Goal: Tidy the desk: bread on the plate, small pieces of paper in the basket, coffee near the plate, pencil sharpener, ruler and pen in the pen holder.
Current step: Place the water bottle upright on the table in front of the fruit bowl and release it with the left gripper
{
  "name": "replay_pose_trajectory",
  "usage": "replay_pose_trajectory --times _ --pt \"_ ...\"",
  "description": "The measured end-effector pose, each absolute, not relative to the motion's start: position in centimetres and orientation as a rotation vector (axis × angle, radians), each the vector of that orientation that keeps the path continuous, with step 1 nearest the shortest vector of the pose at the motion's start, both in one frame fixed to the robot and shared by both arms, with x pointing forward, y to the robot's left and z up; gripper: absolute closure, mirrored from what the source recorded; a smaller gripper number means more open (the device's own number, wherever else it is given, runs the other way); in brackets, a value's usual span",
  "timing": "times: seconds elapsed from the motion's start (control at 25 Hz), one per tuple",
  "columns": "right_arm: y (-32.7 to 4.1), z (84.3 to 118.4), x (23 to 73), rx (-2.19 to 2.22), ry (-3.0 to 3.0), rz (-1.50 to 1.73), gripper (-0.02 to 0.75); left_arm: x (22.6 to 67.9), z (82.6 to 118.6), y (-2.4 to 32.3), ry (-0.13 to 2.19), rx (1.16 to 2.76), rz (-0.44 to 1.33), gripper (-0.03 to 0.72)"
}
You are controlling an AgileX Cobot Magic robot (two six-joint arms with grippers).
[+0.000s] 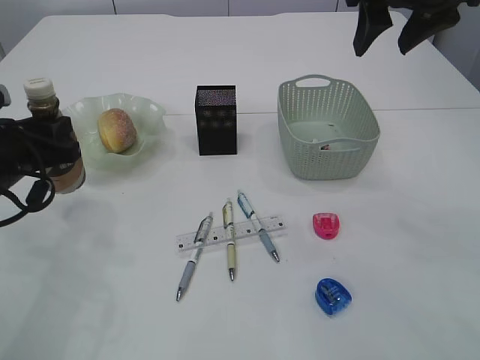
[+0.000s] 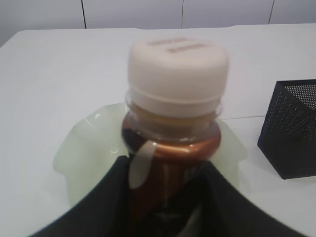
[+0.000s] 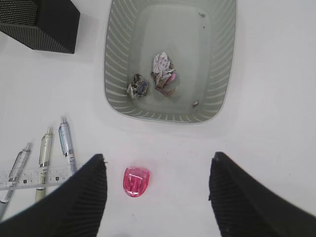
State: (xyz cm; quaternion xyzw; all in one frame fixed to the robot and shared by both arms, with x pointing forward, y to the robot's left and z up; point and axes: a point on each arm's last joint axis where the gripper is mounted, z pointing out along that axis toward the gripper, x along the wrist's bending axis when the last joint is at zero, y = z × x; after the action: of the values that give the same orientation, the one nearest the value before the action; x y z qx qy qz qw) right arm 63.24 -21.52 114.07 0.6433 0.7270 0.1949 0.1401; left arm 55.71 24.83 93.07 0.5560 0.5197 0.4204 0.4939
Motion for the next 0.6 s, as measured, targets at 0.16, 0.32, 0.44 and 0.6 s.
replay_pose_trajectory --times 0.16,0.32,0.44,0.6 --pt "-21.5 114.1 63.2 1.858 2.1 0.563 0.26 56.0 91.4 24.8 1.247 1.335 1.035 0.428" --pt "-21.5 114.1 63.2 1.858 2.1 0.563 0.26 56.1 89.9 24.8 1.27 1.363 1.022 0.428" --pt "-21.5 114.1 63.2 1.858 2.1 0.563 0.26 56.1 89.1 24.8 1.288 1.382 1.01 0.428" --pt "-21.5 114.1 63.2 1.856 2.102 0.563 0.26 56.1 88.7 24.8 1.293 1.389 1.007 0.428"
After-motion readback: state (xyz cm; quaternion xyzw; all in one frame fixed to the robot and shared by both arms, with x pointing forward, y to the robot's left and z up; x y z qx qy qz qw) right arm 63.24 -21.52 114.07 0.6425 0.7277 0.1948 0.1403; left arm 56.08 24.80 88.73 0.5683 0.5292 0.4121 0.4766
